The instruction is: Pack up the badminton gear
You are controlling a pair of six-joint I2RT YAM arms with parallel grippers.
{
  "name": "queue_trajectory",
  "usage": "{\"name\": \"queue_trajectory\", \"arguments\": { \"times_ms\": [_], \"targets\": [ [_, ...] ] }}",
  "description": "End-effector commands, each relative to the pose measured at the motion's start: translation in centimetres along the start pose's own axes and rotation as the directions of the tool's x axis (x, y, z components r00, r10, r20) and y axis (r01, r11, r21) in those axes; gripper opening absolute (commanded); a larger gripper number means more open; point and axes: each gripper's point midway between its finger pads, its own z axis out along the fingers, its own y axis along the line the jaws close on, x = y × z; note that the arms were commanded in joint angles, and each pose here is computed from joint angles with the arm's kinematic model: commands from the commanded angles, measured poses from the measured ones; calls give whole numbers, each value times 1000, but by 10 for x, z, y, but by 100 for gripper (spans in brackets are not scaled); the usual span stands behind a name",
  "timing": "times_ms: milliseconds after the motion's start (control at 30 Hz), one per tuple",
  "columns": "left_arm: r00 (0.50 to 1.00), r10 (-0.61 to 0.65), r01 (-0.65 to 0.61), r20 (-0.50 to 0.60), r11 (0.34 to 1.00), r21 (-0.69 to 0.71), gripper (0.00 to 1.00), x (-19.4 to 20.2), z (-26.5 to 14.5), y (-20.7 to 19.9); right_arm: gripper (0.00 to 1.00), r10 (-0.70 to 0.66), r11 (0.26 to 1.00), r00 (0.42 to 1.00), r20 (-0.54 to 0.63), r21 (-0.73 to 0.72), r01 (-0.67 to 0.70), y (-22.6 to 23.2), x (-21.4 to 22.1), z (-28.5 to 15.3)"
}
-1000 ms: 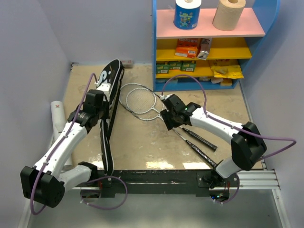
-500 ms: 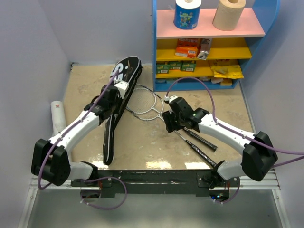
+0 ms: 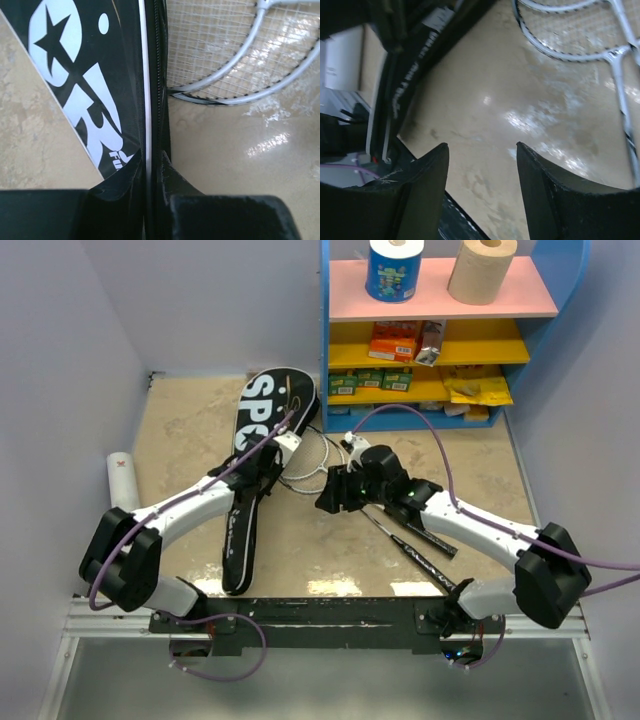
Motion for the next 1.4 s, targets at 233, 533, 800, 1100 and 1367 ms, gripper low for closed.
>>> {"name": "queue_trajectory", "arguments": {
  "times_ms": [233, 533, 800, 1100, 1367],
  "targets": [
    [996, -81, 79, 36, 995, 62, 40, -17, -16, -17, 57, 184, 977, 978, 103, -127, -170, 51, -33, 63],
    [991, -129, 126, -37, 990, -60, 44, 8, -21, 0, 56, 197, 976, 977, 78, -112, -188, 61, -19, 88],
    [987, -117, 112, -110, 993, -46, 40, 23, -11, -8, 57, 176, 982, 980, 89, -84, -169, 56, -18, 80],
    [981, -172, 176, -93, 984, 34, 40, 27, -37, -19, 58, 132, 991, 988, 81, -4, -133, 35, -3, 66],
    [975, -210, 219, -78, 967, 129, 42, 33, -57, -34, 58, 141, 990, 988, 61, -9, -140, 30, 10, 66]
  ]
}}
